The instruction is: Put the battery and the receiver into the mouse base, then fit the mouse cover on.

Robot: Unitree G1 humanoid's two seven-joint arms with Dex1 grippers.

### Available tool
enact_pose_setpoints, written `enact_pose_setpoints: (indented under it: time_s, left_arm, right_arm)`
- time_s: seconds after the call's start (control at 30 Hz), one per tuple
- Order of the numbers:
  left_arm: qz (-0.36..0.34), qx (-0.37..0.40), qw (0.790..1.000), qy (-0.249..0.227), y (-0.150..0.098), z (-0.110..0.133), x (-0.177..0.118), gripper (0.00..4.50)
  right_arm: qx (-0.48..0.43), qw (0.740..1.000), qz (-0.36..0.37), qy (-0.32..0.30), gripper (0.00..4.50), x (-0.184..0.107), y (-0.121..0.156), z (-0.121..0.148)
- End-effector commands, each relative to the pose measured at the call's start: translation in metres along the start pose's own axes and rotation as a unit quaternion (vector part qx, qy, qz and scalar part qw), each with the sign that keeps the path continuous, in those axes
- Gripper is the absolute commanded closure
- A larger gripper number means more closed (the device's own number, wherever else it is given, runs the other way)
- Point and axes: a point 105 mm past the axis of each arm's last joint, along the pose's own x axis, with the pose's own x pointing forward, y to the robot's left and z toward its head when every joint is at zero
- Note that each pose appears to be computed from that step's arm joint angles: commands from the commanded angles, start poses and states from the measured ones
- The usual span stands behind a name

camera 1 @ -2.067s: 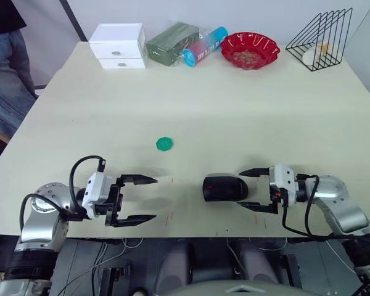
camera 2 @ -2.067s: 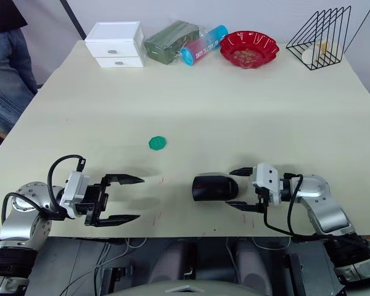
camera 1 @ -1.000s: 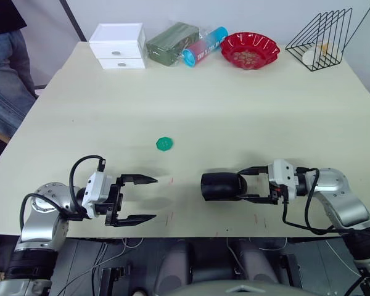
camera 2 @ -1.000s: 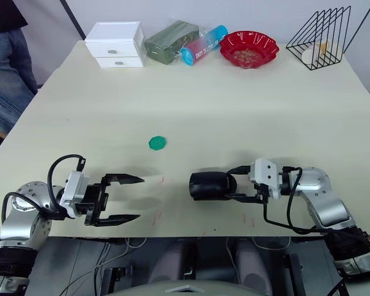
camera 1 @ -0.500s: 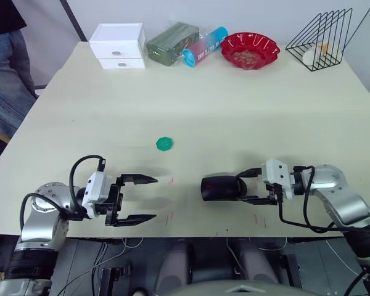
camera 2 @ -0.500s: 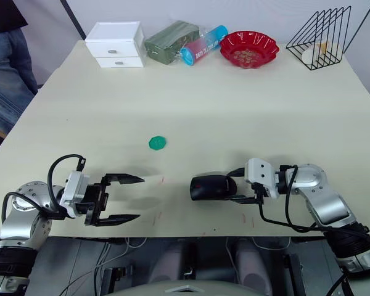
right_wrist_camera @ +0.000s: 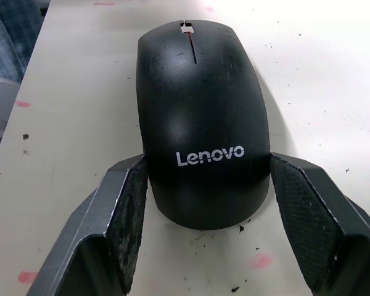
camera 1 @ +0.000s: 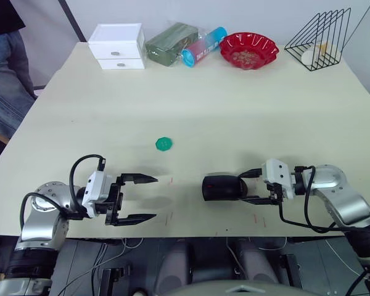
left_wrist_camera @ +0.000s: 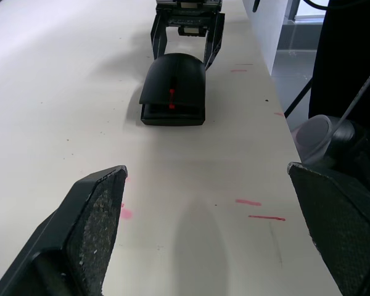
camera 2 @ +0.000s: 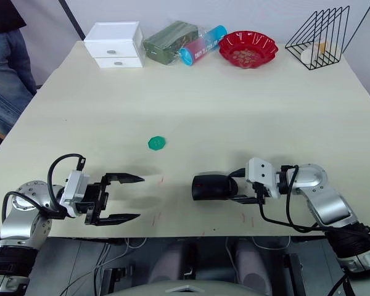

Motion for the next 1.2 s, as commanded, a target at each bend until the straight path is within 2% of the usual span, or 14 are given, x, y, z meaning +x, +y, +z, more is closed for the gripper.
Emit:
enact_pose_setpoints:
  time_s: [0.03,0.3,0.73,1.2]
  left_arm:
    - [-0.016,0.013,1.000,-0.005,-0.002,0.005,-0.002,0.00]
    - [-0.017,0.014,1.000,-0.005,-0.001,0.005,-0.001,0.00]
    - [-0.019,0.015,1.000,-0.006,-0.001,0.004,-0.001,0.00]
    - [-0.018,0.014,1.000,-0.006,-0.001,0.003,0.000,0.00]
  right_arm:
    - [-0.030,0.999,0.000,-0.012,1.36,-0.001,-0.003,0.018]
    - [-0.036,0.999,0.003,-0.015,1.36,-0.002,-0.004,0.032]
    - [-0.028,0.999,0.002,0.039,1.36,-0.005,-0.003,0.021]
    - [-0.034,0.998,0.001,0.050,1.36,-0.001,-0.005,0.029]
